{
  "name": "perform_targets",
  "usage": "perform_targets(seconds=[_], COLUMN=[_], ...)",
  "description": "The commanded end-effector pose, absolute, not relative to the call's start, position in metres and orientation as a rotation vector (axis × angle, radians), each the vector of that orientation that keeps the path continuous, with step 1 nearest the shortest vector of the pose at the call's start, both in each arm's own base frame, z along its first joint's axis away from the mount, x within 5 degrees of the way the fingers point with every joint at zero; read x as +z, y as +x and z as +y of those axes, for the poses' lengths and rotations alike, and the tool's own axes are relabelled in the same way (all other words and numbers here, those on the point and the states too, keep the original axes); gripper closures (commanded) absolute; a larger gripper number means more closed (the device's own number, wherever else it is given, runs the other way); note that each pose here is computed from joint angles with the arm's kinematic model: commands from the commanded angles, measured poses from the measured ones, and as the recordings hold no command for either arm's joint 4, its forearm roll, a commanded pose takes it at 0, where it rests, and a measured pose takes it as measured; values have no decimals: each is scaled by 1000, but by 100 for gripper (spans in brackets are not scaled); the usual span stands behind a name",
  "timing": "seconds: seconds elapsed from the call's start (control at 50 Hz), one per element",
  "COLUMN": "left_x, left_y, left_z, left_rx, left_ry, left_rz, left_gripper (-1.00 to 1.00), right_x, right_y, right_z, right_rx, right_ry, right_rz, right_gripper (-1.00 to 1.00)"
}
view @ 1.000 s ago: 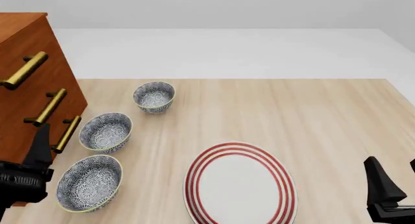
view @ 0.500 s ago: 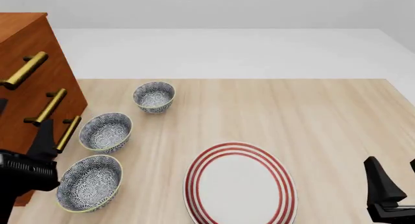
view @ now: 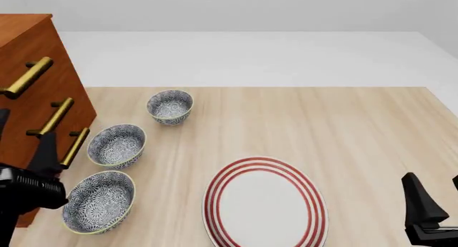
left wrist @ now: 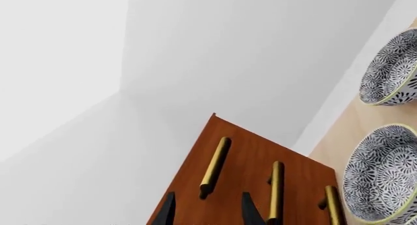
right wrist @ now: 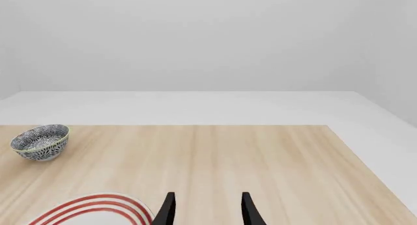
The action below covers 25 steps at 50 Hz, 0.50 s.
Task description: Open the top drawer of the cabinet.
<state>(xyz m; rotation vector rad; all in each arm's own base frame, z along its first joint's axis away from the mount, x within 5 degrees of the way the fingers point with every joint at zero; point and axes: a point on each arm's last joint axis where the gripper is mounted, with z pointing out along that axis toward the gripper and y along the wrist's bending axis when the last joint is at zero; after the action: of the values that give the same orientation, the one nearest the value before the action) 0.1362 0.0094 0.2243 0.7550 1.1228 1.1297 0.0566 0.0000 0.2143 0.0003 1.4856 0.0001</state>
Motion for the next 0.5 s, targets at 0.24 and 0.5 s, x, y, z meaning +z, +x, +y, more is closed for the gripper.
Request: perform_targets(seconds=[0.24,0.5], left_x=[226,226], left_y=[132,136], left_z=[16,18], left_rx=[1195,1229], left_ry=[744,757], left_rz=[1143,1140], left_gripper=[-100,-100], right_x=[214,214], right_y=[57,57], right_z=[0,0], right_rx=[0,0], right_ry=[0,0], right_rz=[1485,1486], right_gripper=[-100,-100])
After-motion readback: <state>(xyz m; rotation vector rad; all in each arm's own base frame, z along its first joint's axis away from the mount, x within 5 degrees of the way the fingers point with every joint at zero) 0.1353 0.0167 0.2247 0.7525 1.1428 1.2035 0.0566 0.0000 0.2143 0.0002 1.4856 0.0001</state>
